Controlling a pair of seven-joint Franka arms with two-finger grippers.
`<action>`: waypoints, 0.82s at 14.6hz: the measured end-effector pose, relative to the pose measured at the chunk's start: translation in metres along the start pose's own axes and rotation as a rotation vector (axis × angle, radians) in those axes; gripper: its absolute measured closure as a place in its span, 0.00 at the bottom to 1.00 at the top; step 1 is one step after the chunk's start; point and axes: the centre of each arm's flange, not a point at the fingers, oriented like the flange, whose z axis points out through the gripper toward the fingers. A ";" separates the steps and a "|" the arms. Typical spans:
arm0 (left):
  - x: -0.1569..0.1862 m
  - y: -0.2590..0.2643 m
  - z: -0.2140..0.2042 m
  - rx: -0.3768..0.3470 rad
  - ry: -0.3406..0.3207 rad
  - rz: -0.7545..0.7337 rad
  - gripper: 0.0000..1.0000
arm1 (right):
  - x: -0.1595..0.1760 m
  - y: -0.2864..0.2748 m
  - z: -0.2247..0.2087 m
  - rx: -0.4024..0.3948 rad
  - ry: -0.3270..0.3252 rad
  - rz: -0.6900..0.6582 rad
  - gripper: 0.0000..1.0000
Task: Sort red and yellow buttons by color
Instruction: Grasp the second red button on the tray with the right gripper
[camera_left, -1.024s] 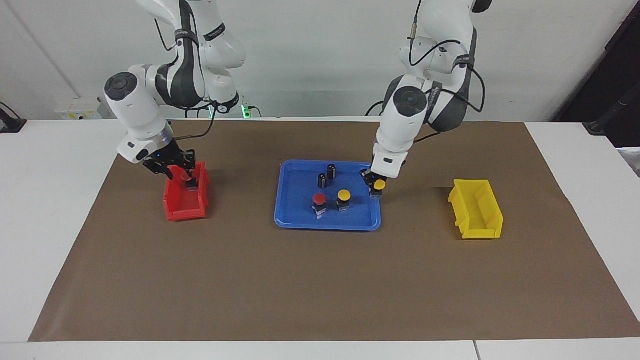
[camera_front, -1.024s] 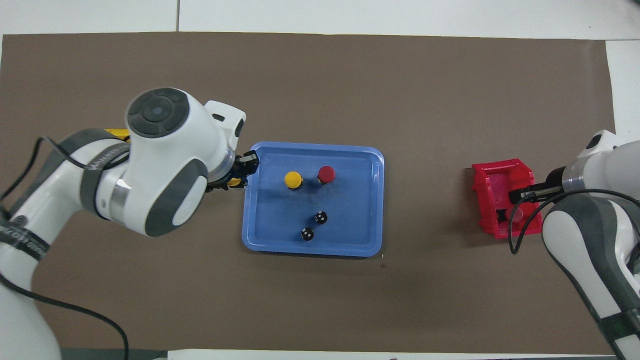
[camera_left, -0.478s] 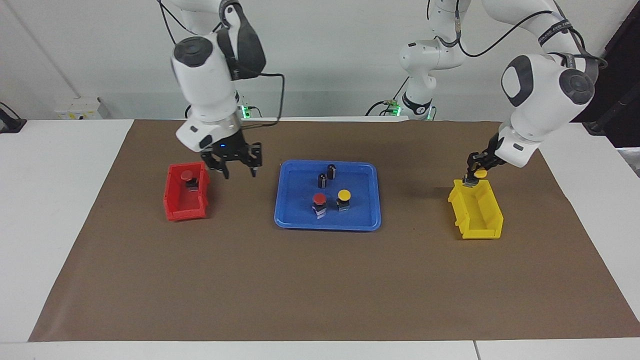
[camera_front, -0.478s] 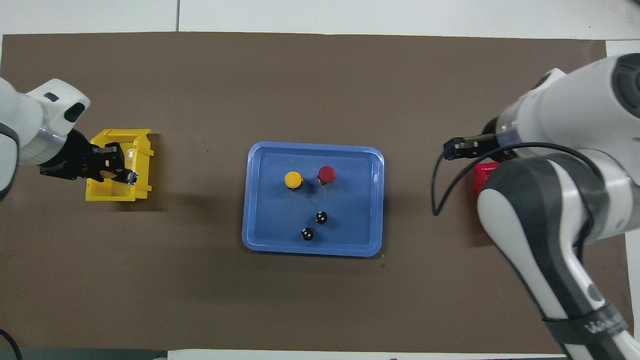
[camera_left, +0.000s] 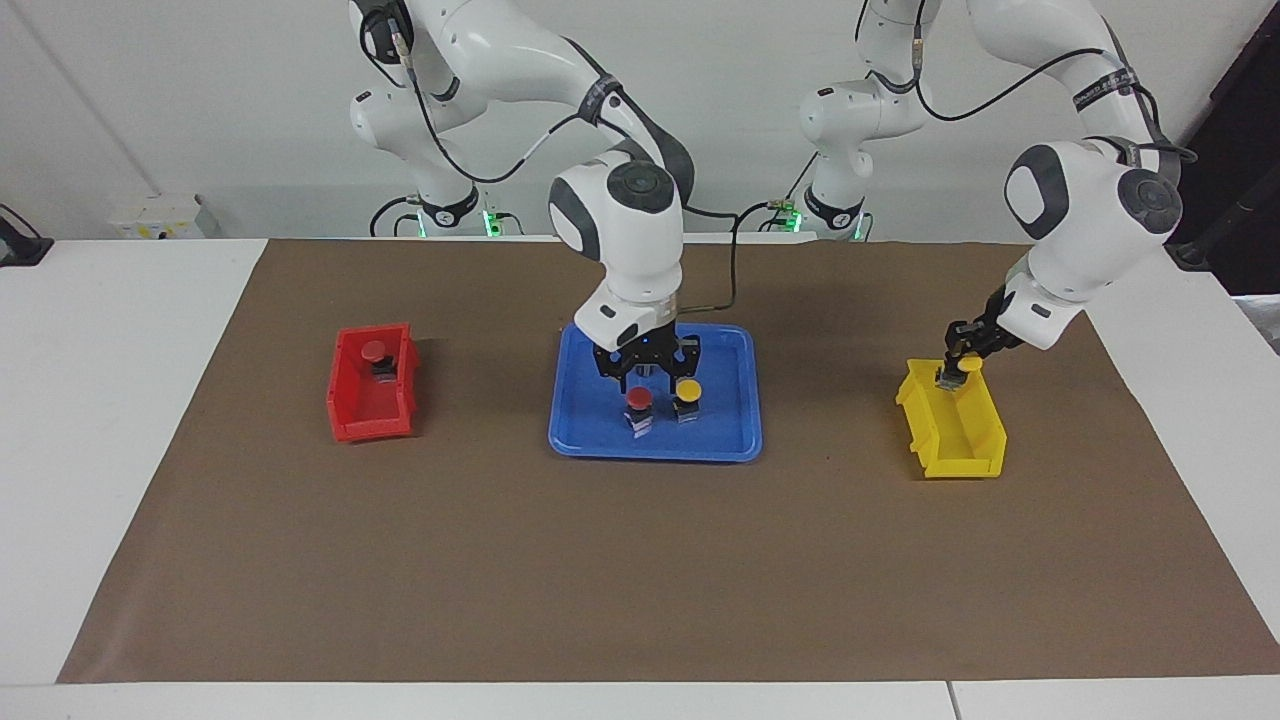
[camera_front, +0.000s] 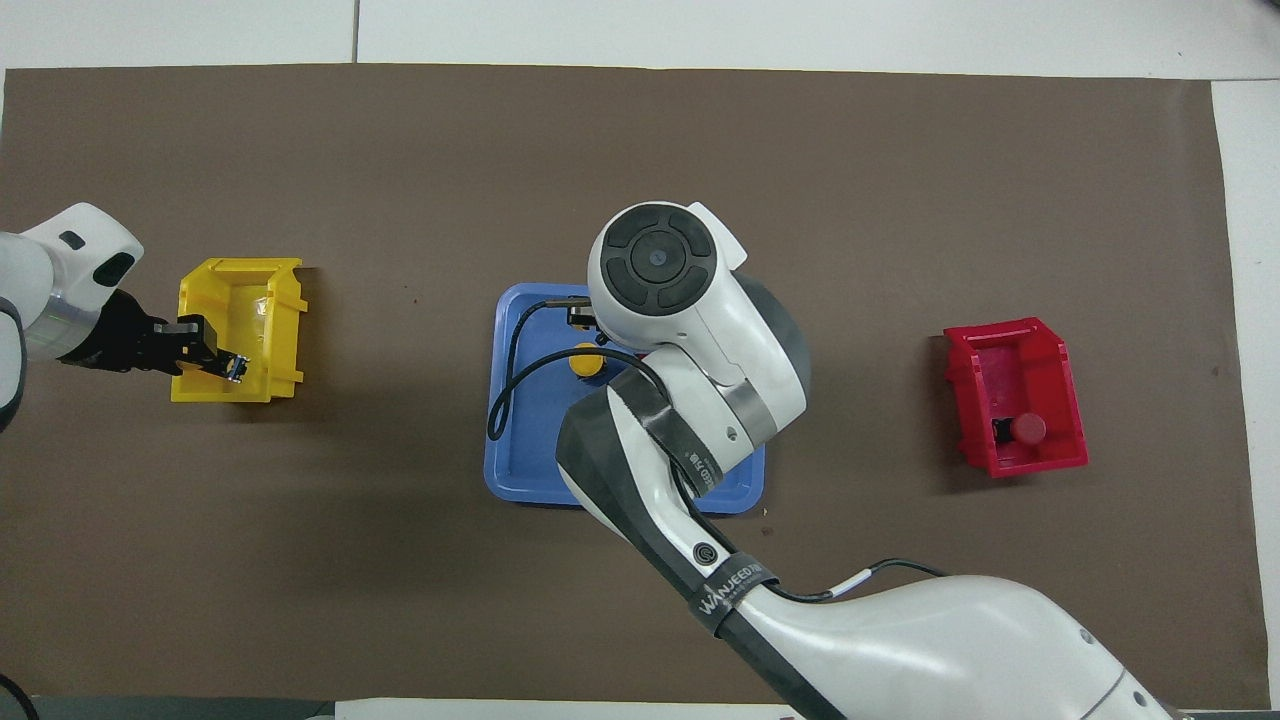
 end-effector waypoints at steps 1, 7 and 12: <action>0.000 -0.001 0.003 0.000 0.010 -0.002 0.59 | 0.001 0.002 0.003 -0.004 -0.003 0.003 0.28; -0.006 -0.005 0.043 0.002 0.049 -0.008 0.59 | -0.006 0.013 0.024 0.011 0.020 0.009 0.29; -0.008 -0.005 0.054 0.003 0.066 -0.008 0.59 | -0.013 0.018 0.029 0.003 0.011 0.008 0.37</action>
